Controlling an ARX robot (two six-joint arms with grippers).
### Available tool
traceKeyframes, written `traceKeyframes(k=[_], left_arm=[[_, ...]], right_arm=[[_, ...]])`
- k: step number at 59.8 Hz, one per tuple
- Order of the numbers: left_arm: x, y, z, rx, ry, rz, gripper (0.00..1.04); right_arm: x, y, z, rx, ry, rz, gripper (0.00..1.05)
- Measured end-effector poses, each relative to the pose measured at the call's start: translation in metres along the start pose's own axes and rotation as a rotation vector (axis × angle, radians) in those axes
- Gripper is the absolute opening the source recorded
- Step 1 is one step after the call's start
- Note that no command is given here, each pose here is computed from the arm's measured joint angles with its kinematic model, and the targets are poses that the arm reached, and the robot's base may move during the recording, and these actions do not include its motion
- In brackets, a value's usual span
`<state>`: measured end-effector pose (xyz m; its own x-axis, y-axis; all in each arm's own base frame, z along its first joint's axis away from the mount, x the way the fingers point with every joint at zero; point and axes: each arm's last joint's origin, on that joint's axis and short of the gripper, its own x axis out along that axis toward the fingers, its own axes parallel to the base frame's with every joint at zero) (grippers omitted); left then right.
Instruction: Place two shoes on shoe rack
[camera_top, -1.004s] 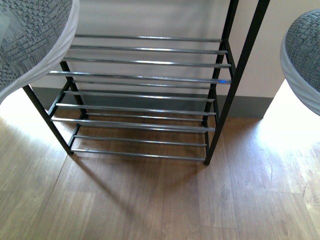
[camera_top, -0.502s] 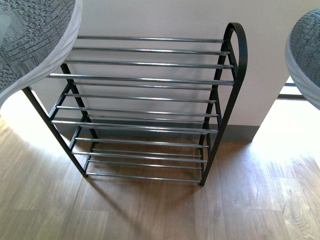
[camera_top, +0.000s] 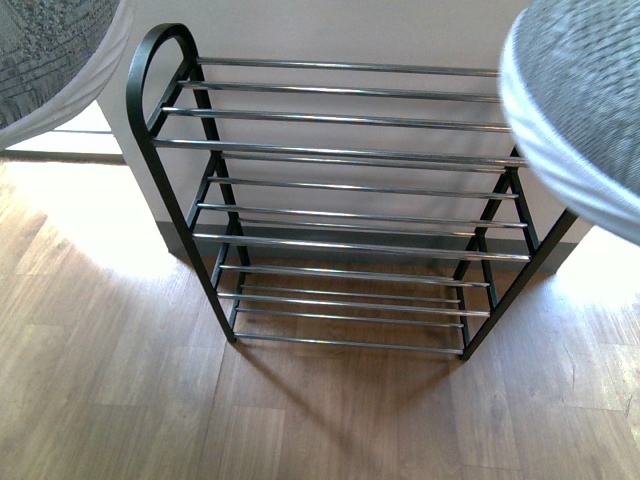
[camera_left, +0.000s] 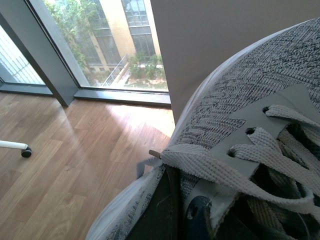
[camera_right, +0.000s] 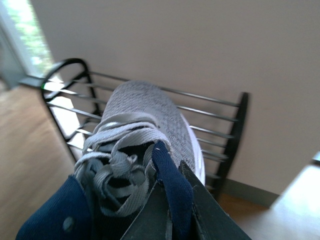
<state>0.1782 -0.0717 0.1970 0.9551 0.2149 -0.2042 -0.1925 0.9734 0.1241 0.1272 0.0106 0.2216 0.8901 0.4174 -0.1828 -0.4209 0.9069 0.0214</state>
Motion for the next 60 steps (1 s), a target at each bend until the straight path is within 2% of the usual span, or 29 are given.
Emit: traceKeyframes(k=[3, 8, 18, 29, 42, 49, 60], left_arm=[[0.000, 0.000, 0.000, 0.001, 0.000, -0.001, 0.02], [0.000, -0.001, 0.000, 0.001, 0.001, -0.018, 0.02], [0.000, -0.001, 0.000, 0.002, 0.001, -0.023, 0.02], [0.000, -0.001, 0.000, 0.002, 0.001, -0.020, 0.02], [0.000, -0.001, 0.000, 0.002, 0.001, -0.020, 0.02], [0.000, -0.001, 0.000, 0.002, 0.001, -0.020, 0.02], [0.000, -0.001, 0.000, 0.002, 0.001, -0.020, 0.02]], right_arm=[[0.009, -0.001, 0.006, 0.028, 0.022, 0.050, 0.01], [0.031, -0.004, 0.021, 0.062, 0.039, 0.063, 0.01], [0.095, -0.020, 0.044, 0.174, 0.090, -0.061, 0.01], [0.168, -0.031, 0.040, 0.270, 0.190, -0.179, 0.01], [0.255, -0.034, 0.047, 0.322, 0.227, -0.240, 0.01], [0.284, -0.040, 0.048, 0.387, 0.242, -0.278, 0.01], [0.306, -0.074, 0.034, 0.524, 0.227, -0.436, 0.01]])
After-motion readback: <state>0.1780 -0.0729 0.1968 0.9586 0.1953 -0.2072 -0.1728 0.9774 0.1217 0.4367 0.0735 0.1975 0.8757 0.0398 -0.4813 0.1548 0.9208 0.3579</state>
